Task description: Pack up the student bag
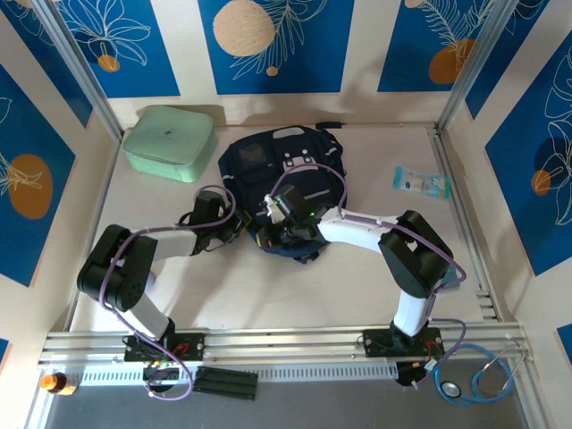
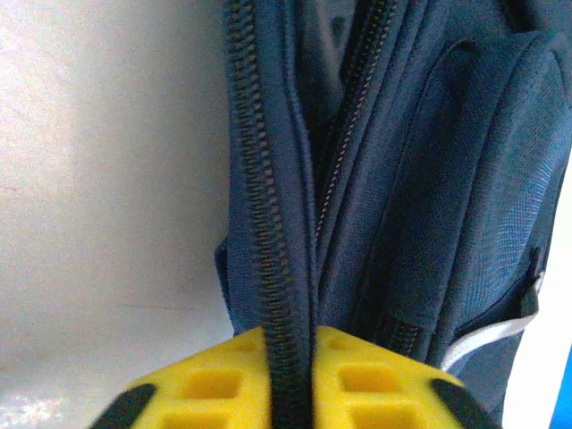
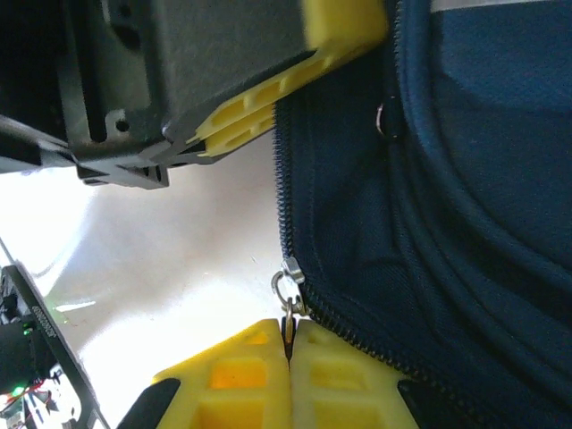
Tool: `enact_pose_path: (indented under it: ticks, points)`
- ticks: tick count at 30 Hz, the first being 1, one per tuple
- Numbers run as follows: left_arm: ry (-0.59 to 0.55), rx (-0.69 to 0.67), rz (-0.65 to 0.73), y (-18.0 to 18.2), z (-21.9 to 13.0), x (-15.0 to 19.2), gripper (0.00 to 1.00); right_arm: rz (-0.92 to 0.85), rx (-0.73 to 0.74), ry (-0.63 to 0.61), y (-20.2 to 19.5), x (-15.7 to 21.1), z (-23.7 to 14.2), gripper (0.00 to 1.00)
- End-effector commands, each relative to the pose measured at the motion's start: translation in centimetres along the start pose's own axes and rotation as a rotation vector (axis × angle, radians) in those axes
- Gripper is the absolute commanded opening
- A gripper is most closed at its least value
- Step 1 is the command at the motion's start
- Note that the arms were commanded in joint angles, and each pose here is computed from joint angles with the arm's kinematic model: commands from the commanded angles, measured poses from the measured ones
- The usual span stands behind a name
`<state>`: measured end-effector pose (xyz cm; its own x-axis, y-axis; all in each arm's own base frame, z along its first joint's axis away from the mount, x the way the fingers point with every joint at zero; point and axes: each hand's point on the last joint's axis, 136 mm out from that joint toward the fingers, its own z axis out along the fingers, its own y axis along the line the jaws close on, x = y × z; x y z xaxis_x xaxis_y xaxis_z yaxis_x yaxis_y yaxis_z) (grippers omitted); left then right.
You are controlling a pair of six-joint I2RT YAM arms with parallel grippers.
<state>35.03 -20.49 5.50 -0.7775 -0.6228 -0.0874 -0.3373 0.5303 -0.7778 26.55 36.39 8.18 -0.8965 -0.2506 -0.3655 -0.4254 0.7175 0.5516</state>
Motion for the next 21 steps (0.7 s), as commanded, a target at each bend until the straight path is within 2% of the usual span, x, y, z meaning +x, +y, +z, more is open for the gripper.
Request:
enact_pose_path:
  ticks: [1, 6, 15, 17, 21]
  points:
    - [-0.019, -0.031, 0.02, 0.1, 0.5, -0.6, 0.07, 0.057, 0.115, 0.073, -1.4, 1.7, -0.5, 0.0]
    - [-0.028, -0.074, 0.052, 0.2, 0.2, -0.9, 0.0, 0.134, 0.274, 0.101, -3.7, 2.8, -2.1, 0.0]
    - [-0.044, -0.078, 0.071, -0.3, -0.3, -1.2, 0.0, 0.194, 0.579, 0.062, -7.2, 3.8, -5.4, 0.0]
    - [-0.04, -0.071, 0.071, -0.3, -0.2, -1.2, 0.0, 0.182, 0.598, 0.047, -7.3, 3.7, -5.8, 0.0]
    - [-0.023, -0.056, 0.088, -1.0, -0.1, -1.1, 0.0, 0.129, 0.499, 0.053, -5.6, 3.4, -4.6, 0.01]
